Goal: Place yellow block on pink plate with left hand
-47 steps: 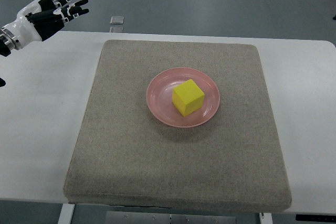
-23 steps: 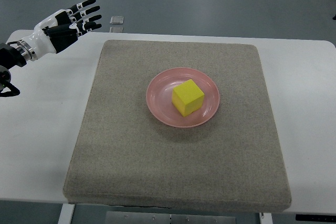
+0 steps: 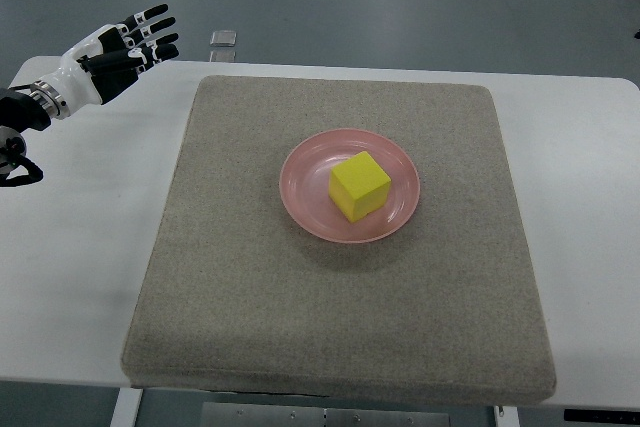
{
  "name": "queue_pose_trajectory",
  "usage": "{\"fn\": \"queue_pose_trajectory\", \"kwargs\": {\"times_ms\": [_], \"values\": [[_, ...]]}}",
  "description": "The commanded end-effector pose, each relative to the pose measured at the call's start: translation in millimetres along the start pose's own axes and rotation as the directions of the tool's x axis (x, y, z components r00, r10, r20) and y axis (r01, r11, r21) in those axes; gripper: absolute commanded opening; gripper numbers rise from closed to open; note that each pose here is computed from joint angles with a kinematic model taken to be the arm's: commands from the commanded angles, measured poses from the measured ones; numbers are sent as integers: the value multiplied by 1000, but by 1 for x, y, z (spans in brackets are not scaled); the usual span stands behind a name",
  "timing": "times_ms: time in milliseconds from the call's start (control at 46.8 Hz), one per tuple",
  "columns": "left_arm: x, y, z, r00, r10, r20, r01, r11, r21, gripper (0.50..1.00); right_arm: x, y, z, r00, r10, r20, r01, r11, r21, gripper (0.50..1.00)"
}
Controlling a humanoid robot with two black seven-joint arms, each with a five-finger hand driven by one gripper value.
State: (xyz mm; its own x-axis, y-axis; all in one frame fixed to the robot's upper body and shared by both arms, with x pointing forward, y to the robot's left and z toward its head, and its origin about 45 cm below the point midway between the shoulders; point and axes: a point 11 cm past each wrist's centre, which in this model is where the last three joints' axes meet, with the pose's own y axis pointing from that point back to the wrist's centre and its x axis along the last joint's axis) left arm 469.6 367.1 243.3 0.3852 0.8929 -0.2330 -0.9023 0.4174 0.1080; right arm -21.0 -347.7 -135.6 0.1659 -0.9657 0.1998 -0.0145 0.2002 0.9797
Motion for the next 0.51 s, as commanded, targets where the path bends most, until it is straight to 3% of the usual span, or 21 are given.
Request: {"fn": "queue_pose_trajectory", "kwargs": {"times_ms": [0,492], "values": [[-2,-2,-3,1000,-1,-19,1,999,39,994,0,0,0,1000,0,1,0,1000,0,924],[-16,-9,-5,984,-23,-176,43,993,109,994,-1,0,2,1000,-2,-8,2,1000,-1,924]]}}
